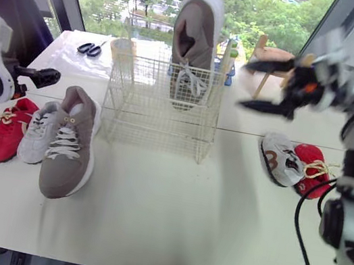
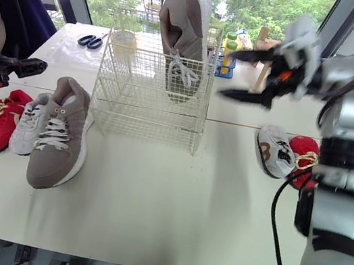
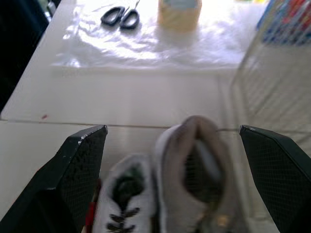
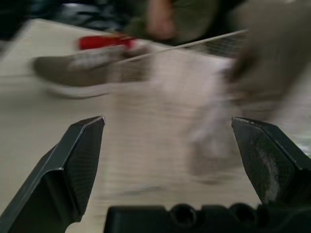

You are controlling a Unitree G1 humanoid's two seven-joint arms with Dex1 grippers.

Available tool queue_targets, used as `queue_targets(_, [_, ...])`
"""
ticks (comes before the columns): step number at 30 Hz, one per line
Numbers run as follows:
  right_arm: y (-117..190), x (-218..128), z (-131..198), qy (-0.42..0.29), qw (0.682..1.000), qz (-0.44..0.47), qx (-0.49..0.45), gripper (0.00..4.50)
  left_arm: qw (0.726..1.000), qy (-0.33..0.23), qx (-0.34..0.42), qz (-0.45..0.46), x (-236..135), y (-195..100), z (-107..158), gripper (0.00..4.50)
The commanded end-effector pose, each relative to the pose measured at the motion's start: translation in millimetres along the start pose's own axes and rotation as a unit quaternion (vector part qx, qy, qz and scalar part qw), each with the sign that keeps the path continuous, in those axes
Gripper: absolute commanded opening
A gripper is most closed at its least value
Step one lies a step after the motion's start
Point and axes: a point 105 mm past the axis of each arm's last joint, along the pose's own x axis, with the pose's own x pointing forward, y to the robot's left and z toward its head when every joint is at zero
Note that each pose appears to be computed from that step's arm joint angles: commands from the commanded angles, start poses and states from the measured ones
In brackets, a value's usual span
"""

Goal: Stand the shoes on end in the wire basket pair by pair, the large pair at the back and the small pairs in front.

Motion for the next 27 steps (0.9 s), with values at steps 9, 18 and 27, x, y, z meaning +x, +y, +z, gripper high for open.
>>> queue_targets(9, [59.4,25.2,28.0,-0.028,0.999,0.026,-0.018,4.46,0.986,0.116,0.123,0.001,69.0,26.5,-11.4,4.50])
queue_targets(18, [56.9,31.0,23.0,-0.030,0.999,-0.019,-0.011,4.50,0.974,0.149,0.158,-0.058,106.6,1.9,-29.6,2.10])
queue_targets(27, [51.9,32.2,20.4,-0.031,0.999,-0.039,-0.006,4.50,0.980,0.101,0.163,-0.057,98.9,1.8,6.4,0.05])
